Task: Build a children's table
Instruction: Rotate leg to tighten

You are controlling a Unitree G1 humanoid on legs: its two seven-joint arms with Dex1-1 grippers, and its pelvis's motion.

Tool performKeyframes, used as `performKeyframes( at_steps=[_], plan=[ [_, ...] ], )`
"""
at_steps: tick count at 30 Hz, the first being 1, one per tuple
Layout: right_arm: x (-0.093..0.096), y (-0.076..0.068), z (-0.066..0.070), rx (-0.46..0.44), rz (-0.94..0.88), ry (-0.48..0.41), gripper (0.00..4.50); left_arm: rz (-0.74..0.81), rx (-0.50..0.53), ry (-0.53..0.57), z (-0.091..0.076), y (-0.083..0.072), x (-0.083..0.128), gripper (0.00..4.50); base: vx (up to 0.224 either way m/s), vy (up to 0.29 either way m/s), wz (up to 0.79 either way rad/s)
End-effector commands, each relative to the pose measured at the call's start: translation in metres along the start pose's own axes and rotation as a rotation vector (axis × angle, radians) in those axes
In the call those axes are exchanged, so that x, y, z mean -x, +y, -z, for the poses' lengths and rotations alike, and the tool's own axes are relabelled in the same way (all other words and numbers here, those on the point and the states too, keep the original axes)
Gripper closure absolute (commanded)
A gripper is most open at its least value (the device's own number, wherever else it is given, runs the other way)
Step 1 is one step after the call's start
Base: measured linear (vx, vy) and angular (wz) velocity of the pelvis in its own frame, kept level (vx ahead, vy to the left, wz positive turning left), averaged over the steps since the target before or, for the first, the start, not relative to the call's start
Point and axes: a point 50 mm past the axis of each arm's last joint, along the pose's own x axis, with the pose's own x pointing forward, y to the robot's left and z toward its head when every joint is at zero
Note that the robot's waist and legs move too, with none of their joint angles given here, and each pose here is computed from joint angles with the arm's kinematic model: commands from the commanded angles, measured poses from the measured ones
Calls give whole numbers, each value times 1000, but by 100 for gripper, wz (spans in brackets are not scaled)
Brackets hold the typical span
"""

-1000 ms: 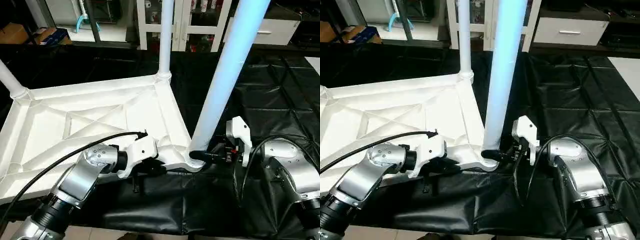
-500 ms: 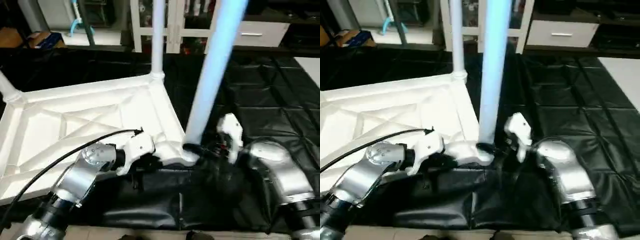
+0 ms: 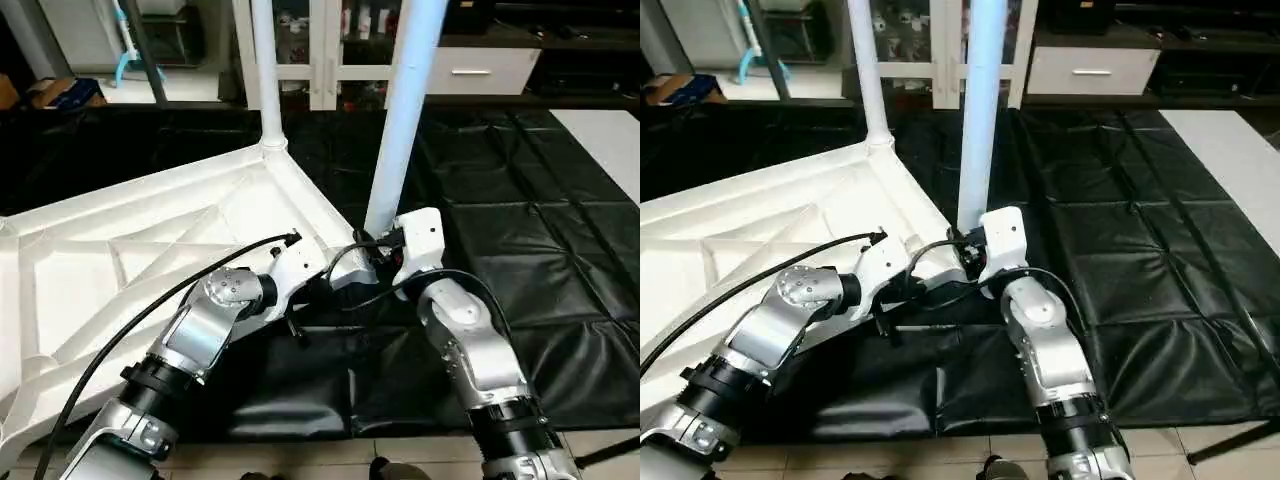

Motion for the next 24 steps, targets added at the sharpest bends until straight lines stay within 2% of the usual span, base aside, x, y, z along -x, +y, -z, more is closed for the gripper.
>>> performKeyframes(
  at_steps=[1, 5, 7, 10, 14, 17, 18, 24],
  plan=[
    [2, 0, 21, -40, -10, 96, 263, 104, -39, -30, -6, -19, -11, 450, 0, 0, 0],
    [3, 9, 9, -13, -140, 40, 263, 112, -41, -23, -1, -21, -9, 450, 0, 0, 0],
    [5, 10, 7, -9, -177, 36, 207, 115, -41, -22, 0, -21, -8, 450, 0, 0, 0],
    [11, 8, -3, 19, -280, 31, 175, 144, -37, -25, 4, -23, -2, 450, 0, 0, 0],
    [21, -11, -16, 61, -419, 48, 151, 210, -55, -15, 13, -28, 9, 450, 44, -14, 4],
    [30, -27, -21, 155, -499, 71, 151, 276, -55, -27, 17, -34, 17, 450, 70, -23, 8],
    [39, -37, -24, 209, -572, 88, 151, 313, -47, -34, 20, -38, 22, 450, 77, -28, 10],
    [57, -46, -26, 264, -734, 141, 151, 323, -44, -23, 22, -39, 30, 450, 24, -10, 3]
  ],
)
